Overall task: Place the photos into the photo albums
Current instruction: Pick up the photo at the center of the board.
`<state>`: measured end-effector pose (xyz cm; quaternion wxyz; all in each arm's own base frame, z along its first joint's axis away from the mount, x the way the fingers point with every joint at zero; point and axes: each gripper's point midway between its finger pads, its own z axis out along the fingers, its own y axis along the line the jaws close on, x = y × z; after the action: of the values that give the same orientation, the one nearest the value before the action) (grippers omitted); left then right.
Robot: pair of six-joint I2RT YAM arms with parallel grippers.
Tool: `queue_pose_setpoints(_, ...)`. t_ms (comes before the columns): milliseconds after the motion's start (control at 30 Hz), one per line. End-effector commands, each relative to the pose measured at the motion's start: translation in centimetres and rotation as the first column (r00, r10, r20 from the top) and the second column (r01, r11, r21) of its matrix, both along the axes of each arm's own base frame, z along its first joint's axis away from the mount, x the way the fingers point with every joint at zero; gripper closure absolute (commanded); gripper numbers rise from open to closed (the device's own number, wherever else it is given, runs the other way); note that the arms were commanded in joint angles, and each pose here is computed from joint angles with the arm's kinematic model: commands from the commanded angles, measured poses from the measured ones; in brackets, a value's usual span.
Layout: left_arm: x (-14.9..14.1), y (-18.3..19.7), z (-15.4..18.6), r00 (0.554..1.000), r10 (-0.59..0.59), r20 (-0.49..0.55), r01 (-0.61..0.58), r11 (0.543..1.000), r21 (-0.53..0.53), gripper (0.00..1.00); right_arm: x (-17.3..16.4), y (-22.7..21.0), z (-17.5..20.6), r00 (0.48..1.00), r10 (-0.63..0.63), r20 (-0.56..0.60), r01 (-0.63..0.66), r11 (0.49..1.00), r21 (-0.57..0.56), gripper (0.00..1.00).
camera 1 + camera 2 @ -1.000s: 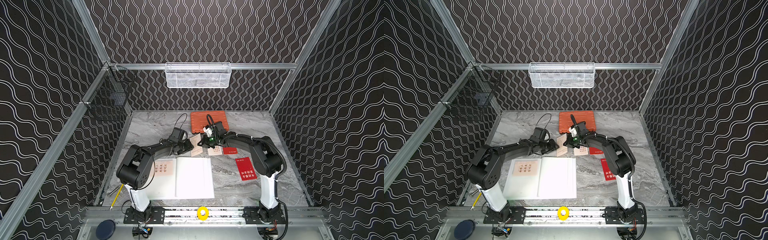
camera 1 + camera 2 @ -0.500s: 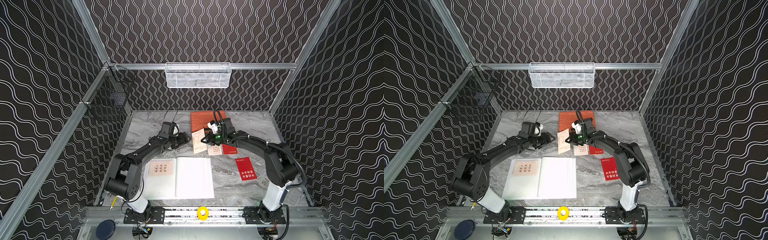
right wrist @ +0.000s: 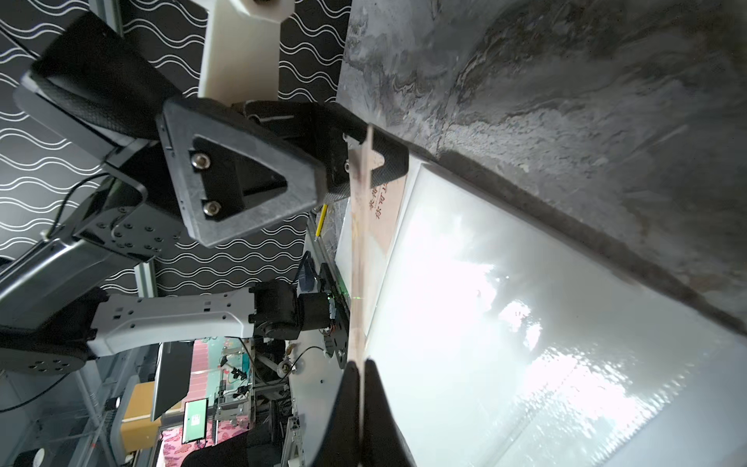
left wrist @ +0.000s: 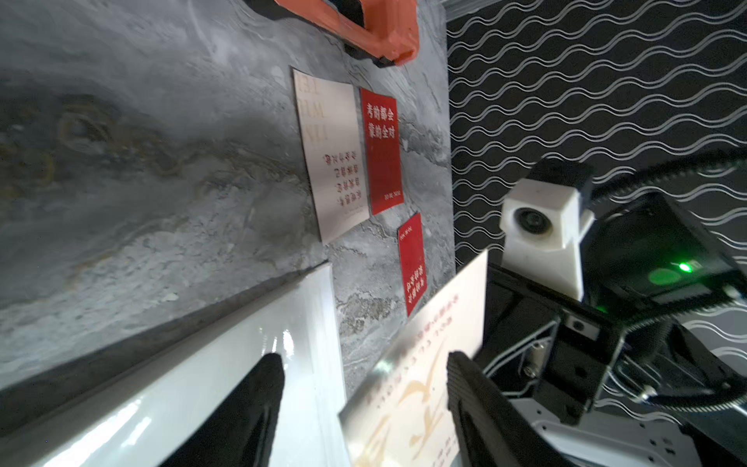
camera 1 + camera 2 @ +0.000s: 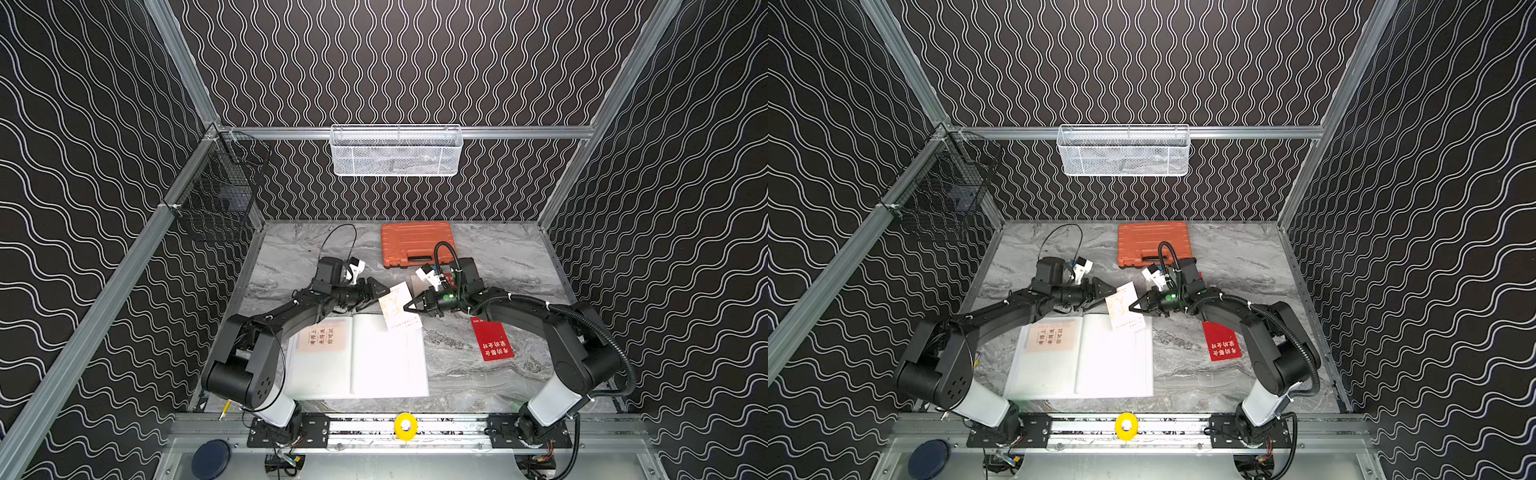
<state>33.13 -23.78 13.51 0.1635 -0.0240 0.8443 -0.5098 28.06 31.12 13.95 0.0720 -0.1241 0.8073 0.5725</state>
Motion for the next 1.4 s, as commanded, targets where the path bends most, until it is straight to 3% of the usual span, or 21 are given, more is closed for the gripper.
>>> queue_pose_setpoints(0, -0.7, -0.8, 2.1, 0.996, -0.064, 0.057, 0.069, 0.995, -0.078, 0.35, -0.4, 0.5, 1.4, 0.999, 0.041, 0.029, -0.044, 0.995, 0.086, 1.0)
queue_pose_setpoints(533, -2.3, -1.1, 1.6, 0.986, -0.165, 0.029, 0.167, 0.984, -0.061, 0.46, -1.8, 1.2, 0.9, 0.995, 0.101, -0.012, -0.097, 0.976, 0.196, 1.0)
queue_pose_setpoints(1367, -2.7, -1.6, 2.0, 0.976, -0.217, 0.026, 0.219, 0.971, -0.098, 0.91, -0.9, 2.0, 0.3, 0.992, 0.121, -0.031, -0.112, 0.971, 0.213, 1.0)
